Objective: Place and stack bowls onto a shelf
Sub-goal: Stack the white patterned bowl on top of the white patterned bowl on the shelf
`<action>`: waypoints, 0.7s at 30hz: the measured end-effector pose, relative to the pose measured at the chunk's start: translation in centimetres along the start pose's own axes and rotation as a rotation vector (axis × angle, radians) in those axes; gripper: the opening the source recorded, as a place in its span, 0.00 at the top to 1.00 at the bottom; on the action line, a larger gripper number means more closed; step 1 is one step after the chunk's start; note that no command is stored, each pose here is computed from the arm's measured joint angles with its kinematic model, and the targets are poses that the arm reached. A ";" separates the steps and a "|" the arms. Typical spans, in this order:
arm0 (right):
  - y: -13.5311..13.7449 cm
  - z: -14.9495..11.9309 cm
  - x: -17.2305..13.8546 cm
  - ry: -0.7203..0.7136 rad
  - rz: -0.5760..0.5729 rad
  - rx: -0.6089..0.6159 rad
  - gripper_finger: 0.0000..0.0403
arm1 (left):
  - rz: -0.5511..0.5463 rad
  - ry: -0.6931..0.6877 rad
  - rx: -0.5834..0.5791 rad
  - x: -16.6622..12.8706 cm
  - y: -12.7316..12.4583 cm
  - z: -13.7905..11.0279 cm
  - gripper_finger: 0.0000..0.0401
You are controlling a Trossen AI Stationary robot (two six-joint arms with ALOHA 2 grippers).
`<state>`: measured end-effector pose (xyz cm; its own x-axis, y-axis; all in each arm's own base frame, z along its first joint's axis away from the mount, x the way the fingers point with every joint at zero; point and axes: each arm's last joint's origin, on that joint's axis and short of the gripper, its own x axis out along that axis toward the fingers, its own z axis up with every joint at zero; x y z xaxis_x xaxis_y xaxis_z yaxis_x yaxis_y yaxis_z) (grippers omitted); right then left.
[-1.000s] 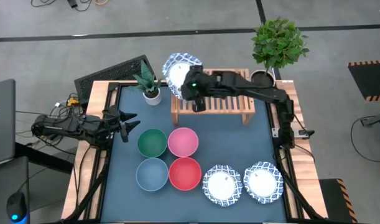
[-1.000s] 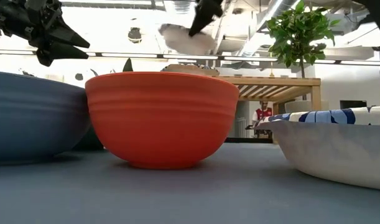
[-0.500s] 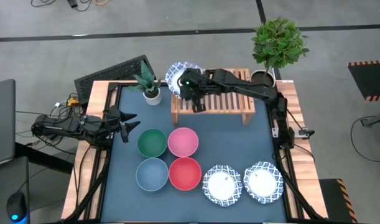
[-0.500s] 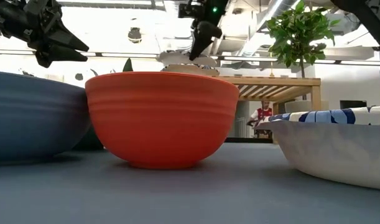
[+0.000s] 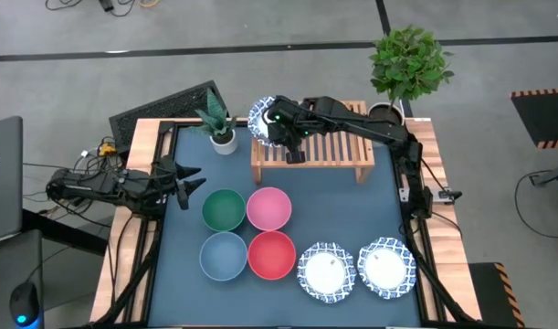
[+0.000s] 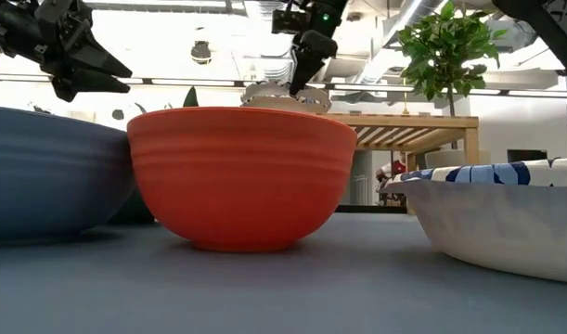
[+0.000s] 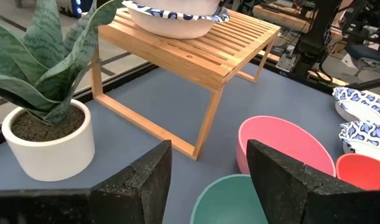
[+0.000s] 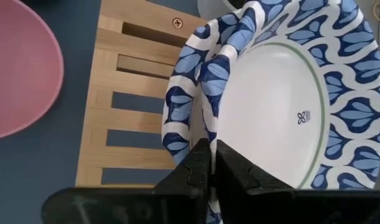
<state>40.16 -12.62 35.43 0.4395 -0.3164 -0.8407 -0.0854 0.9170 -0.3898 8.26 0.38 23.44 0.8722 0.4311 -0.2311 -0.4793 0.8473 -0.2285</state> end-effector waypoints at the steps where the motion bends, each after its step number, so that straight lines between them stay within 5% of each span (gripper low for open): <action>1: 0.0 0.0 0.0 0.000 0.000 0.000 0.89 | 0.000 0.000 -0.002 0.0 0.0 0.0 0.52; 11: 0.0 0.0 0.0 -0.003 -0.001 0.033 0.85 | 0.001 0.003 -0.004 0.0 0.0 0.0 0.52; 21: 0.6 0.4 -0.2 -0.010 0.004 0.031 0.53 | 0.001 0.003 -0.005 0.0 0.0 0.0 0.52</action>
<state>40.37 -11.94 35.51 0.4480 -0.3106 -0.8384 -0.0593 0.9253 -0.3745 8.25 0.38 23.41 0.8713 0.4313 -0.2342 -0.4810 0.8453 -0.2328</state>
